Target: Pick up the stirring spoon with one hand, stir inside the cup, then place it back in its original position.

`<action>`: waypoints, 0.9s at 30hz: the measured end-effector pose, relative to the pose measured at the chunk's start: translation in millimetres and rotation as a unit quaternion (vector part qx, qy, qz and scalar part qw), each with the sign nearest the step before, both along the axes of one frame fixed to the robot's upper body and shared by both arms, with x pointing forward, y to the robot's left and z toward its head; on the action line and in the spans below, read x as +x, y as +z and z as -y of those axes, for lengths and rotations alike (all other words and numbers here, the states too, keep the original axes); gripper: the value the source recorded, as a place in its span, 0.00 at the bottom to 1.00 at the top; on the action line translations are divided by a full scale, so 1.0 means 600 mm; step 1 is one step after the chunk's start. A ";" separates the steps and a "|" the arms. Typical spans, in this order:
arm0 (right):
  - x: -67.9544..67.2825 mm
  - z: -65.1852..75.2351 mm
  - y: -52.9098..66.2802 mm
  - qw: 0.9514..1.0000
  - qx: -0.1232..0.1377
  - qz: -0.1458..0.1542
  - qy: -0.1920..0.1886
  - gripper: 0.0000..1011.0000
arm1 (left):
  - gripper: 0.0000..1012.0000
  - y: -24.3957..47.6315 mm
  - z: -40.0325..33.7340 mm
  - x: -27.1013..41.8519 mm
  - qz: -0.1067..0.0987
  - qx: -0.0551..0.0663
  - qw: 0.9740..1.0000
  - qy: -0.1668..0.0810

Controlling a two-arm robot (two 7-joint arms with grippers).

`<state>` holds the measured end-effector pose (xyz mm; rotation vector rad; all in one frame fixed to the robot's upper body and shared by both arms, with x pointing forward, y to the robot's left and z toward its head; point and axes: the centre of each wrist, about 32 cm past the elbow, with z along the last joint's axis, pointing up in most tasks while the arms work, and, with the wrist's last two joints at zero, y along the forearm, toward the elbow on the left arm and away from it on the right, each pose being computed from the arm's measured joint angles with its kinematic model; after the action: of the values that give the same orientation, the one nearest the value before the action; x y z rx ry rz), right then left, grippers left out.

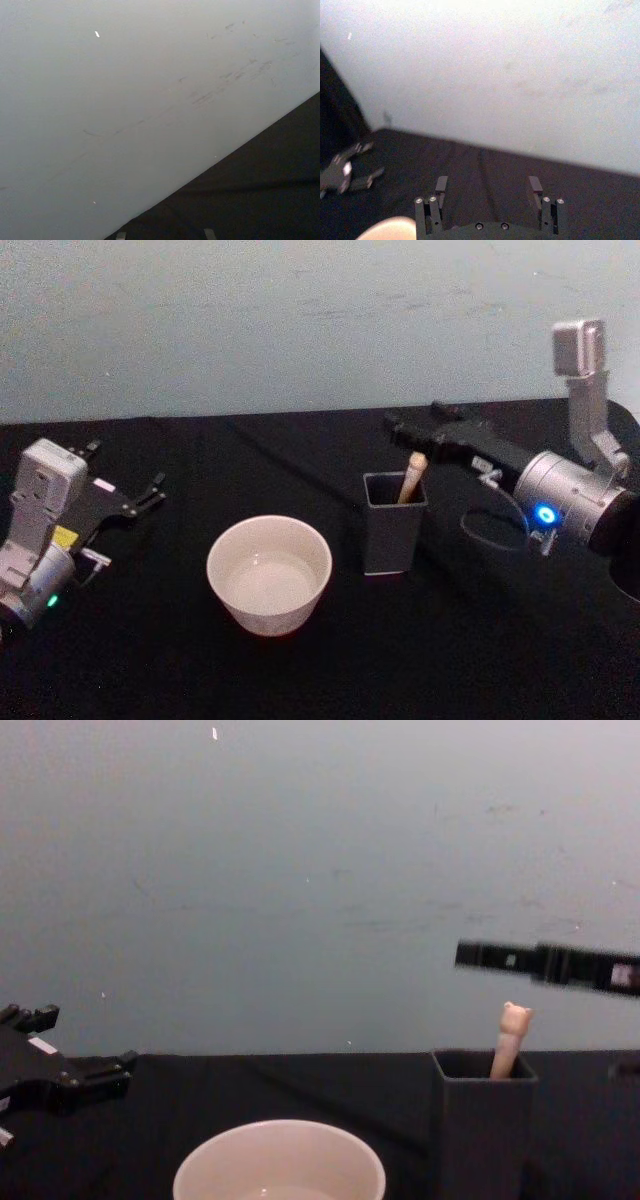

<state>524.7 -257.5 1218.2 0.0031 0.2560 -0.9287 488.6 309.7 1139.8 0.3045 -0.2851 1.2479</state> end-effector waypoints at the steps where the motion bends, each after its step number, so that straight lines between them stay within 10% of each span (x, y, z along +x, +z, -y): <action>1: 0.000 -0.001 0.002 1.000 0.003 0.008 -0.008 0.99 | 0.99 0.000 0.000 0.000 0.000 0.000 1.000 0.000; 10: -0.002 -0.020 -0.002 0.988 -0.006 0.093 -0.121 0.99 | 0.99 0.000 0.000 0.000 0.000 0.000 1.000 0.000; 27: -0.028 -0.035 -0.116 0.969 -0.146 0.077 -0.182 0.99 | 0.99 0.000 0.000 0.000 0.000 0.000 1.000 0.000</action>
<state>507.9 -236.8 1148.7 -0.1536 -0.0319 -1.3185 488.6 309.7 1139.8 0.3045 -0.2850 1.2480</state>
